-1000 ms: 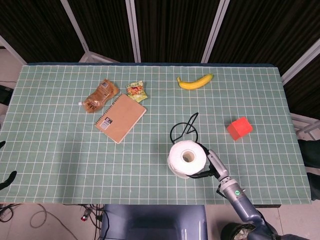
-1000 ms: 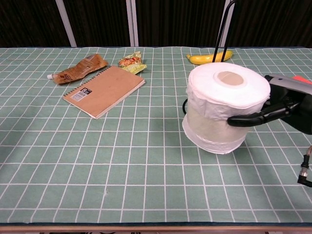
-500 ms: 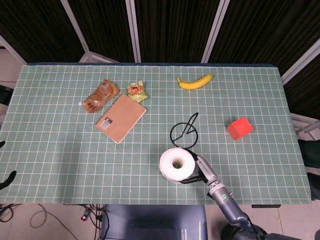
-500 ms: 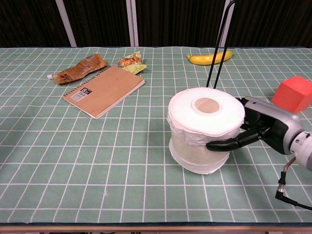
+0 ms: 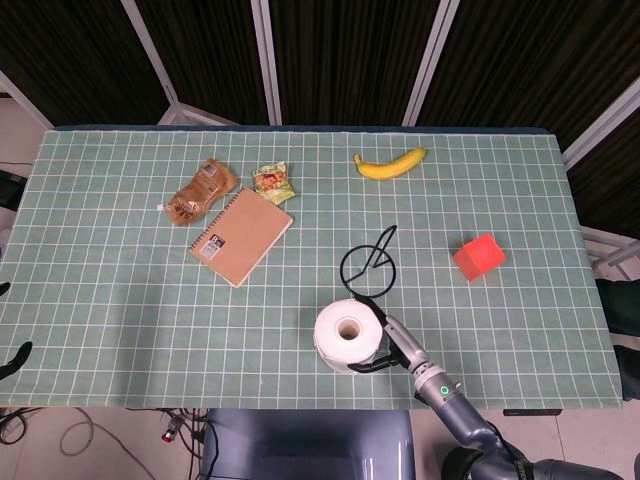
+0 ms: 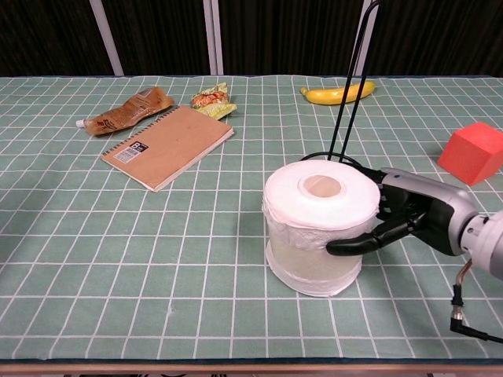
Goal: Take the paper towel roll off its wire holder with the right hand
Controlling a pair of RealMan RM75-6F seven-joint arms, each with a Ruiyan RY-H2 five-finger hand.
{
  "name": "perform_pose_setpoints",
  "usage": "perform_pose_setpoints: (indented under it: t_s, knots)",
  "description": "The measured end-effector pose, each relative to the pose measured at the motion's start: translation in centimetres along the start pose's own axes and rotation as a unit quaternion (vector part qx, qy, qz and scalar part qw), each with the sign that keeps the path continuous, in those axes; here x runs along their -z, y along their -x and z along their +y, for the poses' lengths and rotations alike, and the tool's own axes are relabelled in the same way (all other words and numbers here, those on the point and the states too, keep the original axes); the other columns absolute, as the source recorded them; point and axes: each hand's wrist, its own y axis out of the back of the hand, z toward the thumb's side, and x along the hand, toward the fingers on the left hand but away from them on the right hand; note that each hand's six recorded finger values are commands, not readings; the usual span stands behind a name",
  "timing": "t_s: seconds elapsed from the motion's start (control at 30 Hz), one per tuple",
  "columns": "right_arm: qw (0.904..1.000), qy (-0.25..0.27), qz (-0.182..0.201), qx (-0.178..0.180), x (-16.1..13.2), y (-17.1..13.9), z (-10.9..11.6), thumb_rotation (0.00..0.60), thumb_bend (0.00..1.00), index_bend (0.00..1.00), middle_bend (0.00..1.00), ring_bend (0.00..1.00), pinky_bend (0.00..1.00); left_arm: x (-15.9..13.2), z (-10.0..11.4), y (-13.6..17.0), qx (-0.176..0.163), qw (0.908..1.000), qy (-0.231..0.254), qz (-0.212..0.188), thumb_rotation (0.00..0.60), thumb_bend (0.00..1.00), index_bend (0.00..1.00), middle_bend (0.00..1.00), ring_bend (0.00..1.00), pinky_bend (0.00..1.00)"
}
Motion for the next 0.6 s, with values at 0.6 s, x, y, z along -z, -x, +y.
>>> perform_pose_setpoints:
  t_s: [0.6]
  knots:
    - [0.9715, -0.178, 0.070, 0.140, -5.4, -13.8, 14.8, 0.600, 0.00, 0.00, 0.00, 0.00, 0.00, -0.2, -0.2, 0.0, 0.002, 1.0000, -0.004, -0.001, 0.600, 0.22, 0.15, 0.00, 0.00, 0.03]
